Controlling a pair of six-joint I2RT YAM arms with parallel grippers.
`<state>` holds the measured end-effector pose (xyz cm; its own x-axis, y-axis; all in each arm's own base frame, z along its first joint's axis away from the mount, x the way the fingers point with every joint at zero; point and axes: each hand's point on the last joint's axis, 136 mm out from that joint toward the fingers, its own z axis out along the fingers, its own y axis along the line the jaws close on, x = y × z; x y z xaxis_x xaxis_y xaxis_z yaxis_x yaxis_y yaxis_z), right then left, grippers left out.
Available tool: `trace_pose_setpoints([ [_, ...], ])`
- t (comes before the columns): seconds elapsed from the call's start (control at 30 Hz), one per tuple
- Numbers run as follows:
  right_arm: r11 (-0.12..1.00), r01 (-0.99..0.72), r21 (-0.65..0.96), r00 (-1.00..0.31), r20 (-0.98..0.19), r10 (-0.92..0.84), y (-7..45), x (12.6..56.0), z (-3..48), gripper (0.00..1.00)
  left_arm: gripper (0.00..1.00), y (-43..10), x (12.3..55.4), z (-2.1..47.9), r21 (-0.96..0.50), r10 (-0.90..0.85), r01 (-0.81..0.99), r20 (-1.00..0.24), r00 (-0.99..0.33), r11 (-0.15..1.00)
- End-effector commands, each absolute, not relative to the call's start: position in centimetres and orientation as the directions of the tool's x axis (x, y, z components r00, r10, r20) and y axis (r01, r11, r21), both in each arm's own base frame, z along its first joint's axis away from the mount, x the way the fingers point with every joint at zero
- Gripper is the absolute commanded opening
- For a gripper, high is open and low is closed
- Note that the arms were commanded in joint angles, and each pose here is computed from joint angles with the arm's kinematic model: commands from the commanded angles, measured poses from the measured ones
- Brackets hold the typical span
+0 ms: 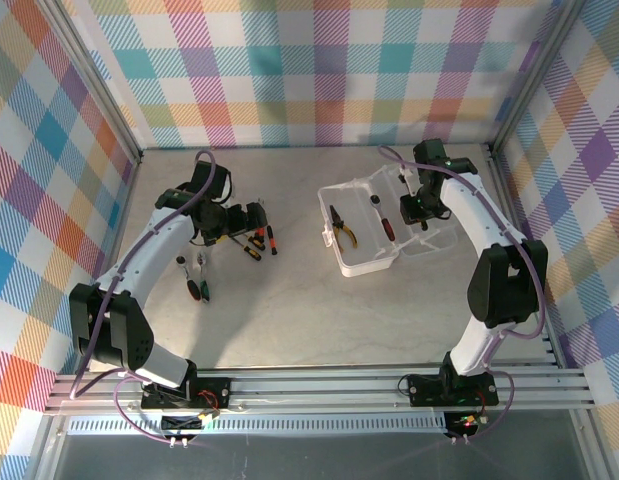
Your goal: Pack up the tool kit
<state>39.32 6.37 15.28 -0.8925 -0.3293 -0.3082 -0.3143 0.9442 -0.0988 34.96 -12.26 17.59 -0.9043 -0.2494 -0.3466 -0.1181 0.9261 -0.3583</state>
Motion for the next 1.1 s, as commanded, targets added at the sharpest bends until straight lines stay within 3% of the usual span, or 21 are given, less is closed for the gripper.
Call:
trace_pose_setpoints([
  [0.0,0.949,-0.304,-0.081,-0.875,-0.37,-0.311,6.6,39.0,18.6,0.41,1.0,-12.4,35.0,16.5,-0.365,-0.244,-0.116,-0.327,-0.913,0.924],
  [0.1,0.952,-0.3,-0.057,-0.865,-0.404,-0.297,6.9,38.4,20.2,0.51,1.0,-12.4,35.2,16.0,-0.356,-0.243,-0.122,-0.318,-0.917,0.927],
  [0.13,0.952,-0.301,-0.046,-0.861,-0.417,-0.293,7.1,38.2,20.8,0.61,1.0,-12.4,35.3,15.6,-0.35,-0.243,-0.127,-0.311,-0.919,0.928],
  [0.2,0.952,-0.306,-0.027,-0.848,-0.447,-0.285,7.4,37.6,22.1,0.99,1.0,-12.3,35.4,14.8,-0.334,-0.239,-0.134,-0.297,-0.924,0.933],
  [0.5,0.931,-0.351,0.103,-0.813,-0.527,-0.248,10.0,35.5,24.4,0.99,0.85,-12.9,36.8,11.2,-0.251,-0.193,-0.131,-0.24,-0.951,0.959],
  [0.7,0.925,-0.358,0.125,-0.825,-0.507,-0.25,10.7,34.8,22.8,0.99,0.77,-15.5,37.7,10.4,-0.134,-0.077,-0.047,-0.229,-0.971,0.99],
  [0.8,0.923,-0.359,0.134,-0.826,-0.506,-0.248,10.8,34.9,22.6,0.99,0.68,-16.2,38.1,9.2,-0.095,-0.063,-0.045,-0.191,-0.98,0.994],
  [1.07,0.917,-0.372,0.145,-0.819,-0.517,-0.251,11.2,35.1,22.9,0.99,0.57,-16.6,39.4,6.6,-0.019,-0.058,-0.055,-0.158,-0.986,0.998],
])
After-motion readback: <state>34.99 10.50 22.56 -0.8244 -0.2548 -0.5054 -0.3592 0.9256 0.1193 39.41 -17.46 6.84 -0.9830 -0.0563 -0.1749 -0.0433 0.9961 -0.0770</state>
